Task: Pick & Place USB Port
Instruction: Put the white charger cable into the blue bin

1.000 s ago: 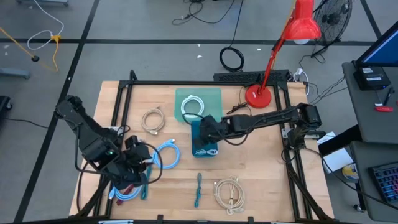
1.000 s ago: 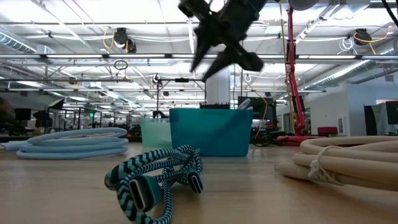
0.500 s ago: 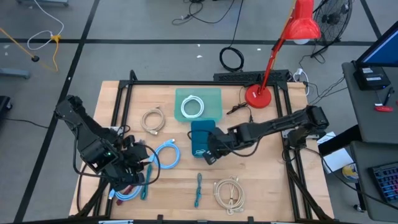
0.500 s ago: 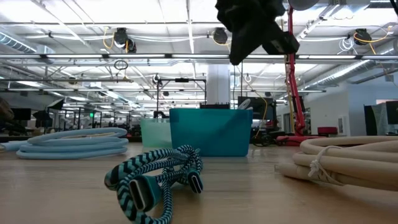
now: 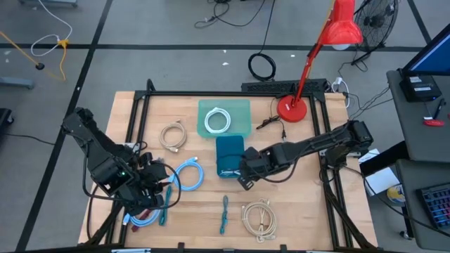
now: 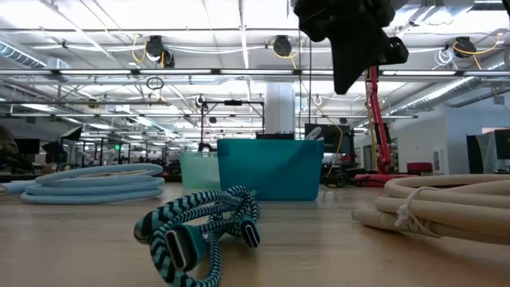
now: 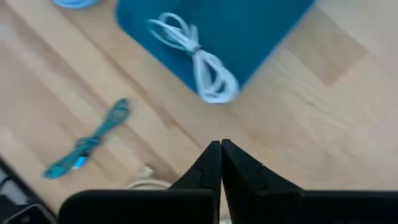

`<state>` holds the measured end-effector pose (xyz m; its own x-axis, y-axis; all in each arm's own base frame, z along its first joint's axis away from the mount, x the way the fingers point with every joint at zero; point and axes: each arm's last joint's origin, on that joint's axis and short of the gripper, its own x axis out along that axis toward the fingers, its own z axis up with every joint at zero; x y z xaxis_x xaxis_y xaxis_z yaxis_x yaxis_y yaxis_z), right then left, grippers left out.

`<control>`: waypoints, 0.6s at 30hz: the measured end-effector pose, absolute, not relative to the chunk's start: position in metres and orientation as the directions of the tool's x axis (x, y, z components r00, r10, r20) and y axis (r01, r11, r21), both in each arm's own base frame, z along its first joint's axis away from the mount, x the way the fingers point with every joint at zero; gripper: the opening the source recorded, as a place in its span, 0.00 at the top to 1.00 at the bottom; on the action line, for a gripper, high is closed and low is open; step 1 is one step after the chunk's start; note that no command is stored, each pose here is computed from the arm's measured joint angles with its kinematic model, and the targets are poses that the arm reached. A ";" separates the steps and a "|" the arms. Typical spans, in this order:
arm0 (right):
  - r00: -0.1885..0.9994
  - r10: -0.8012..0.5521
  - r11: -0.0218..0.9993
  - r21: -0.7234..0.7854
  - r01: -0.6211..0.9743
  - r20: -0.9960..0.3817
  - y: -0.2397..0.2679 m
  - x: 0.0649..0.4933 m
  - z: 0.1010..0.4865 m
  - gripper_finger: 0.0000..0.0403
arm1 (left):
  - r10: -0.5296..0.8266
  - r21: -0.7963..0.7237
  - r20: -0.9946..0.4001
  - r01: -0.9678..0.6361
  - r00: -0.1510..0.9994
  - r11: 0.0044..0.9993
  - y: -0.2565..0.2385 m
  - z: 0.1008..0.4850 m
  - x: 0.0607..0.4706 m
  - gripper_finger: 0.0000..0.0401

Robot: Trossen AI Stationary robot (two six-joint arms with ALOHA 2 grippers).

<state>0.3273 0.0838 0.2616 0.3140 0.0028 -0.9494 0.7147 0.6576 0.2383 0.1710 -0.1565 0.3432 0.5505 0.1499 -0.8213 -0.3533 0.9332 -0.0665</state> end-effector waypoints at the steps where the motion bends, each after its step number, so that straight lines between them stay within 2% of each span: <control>1: 0.304 0.000 0.658 0.229 0.718 -0.953 0.084 0.326 0.261 1.00 | 0.150 -0.067 -0.821 -0.354 0.551 0.933 -0.156 0.343 0.171 0.73; 5: 0.320 0.006 0.656 0.245 0.714 -0.948 0.085 0.335 0.253 1.00 | 0.150 -0.067 -0.820 -0.353 0.552 0.933 -0.156 0.343 0.171 0.73; 9: 0.287 0.023 0.646 0.233 0.727 -0.958 0.086 0.339 0.244 1.00 | 0.150 -0.068 -0.820 -0.354 0.553 0.933 -0.157 0.343 0.171 0.73; 18: 0.268 -0.012 0.635 0.200 0.747 -0.963 0.085 0.341 0.236 1.00 | 0.150 -0.069 -0.819 -0.356 0.553 0.932 -0.157 0.343 0.171 0.73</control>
<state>0.3415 0.0849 0.2364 0.2679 -0.0120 -0.9634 0.7466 0.6346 0.1997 0.1712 -0.1566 0.3433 0.5534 0.1502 -0.8192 -0.3556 0.9321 -0.0694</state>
